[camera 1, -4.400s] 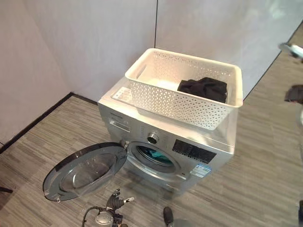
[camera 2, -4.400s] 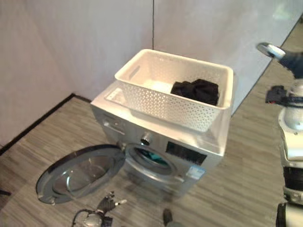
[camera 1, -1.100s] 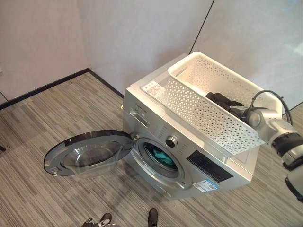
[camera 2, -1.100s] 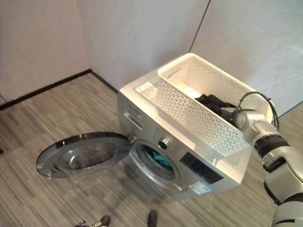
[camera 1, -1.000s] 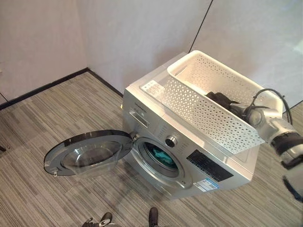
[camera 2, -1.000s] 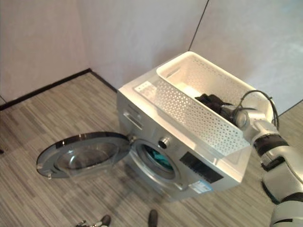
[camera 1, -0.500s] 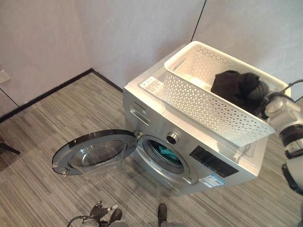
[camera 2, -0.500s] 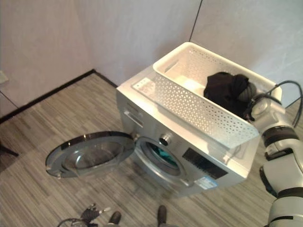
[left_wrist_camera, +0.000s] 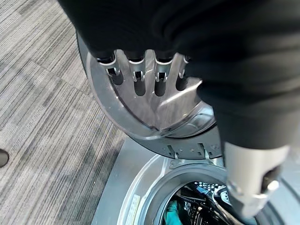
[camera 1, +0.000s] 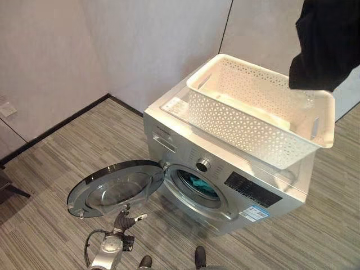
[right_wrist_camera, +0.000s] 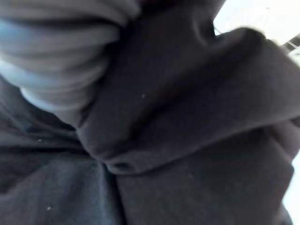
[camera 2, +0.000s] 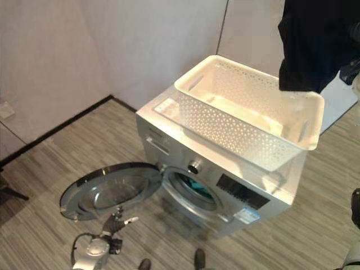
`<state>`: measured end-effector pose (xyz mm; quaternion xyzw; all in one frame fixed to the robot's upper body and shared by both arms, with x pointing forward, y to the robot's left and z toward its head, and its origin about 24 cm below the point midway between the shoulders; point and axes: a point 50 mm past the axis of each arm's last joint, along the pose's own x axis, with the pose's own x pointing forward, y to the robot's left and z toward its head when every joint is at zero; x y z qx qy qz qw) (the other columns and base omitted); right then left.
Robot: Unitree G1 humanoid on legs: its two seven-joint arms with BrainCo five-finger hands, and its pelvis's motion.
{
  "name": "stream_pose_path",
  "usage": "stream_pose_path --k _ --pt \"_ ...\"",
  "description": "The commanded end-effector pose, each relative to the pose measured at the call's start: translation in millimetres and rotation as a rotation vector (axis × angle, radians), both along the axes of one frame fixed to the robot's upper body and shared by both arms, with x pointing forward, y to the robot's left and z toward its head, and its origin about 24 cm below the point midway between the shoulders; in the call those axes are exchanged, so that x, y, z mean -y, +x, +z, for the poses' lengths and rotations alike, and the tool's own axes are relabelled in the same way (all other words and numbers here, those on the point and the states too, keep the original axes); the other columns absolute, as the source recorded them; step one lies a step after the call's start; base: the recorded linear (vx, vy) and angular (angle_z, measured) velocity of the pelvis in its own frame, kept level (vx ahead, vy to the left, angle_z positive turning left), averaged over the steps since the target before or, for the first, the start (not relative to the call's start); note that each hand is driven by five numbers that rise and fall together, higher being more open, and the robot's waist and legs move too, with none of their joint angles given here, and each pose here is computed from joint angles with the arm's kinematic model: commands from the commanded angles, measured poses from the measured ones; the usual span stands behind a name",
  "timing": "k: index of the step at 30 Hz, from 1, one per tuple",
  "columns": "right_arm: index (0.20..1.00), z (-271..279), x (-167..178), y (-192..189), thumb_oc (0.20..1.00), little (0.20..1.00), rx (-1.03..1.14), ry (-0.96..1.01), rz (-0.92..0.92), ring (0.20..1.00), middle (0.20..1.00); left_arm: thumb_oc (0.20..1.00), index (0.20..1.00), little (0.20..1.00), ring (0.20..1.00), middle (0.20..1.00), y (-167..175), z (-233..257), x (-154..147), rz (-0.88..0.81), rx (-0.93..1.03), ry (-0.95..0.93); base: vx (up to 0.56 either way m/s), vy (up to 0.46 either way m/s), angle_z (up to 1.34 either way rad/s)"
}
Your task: Grab the laundry basket,head to the washer,open it,put in the laundry and shut it.
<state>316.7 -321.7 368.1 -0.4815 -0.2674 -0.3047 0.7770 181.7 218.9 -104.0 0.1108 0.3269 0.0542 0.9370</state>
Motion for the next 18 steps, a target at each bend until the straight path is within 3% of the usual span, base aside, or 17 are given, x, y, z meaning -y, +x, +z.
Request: stream_pose_path --k 1,9,18 --pt "0.2 35 6 -31 0.2 0.2 0.217 -0.006 -0.006 0.2 0.2 1.0 1.0 1.0 1.0 1.0 13 11 -11 -0.069 0.044 0.077 -0.04 0.114 -0.11" --pt "0.2 13 -13 -69 0.2 0.2 0.345 -0.093 0.097 0.2 0.2 1.0 1.0 1.0 1.0 1.0 7 4 -8 -0.099 -0.004 0.101 -0.03 0.108 -0.14" --pt "0.2 -37 -74 -98 0.2 0.2 0.371 -0.147 0.431 0.2 0.2 1.0 1.0 1.0 1.0 1.0 -3 0 -14 -0.055 -0.019 0.104 -0.04 0.089 -0.37"
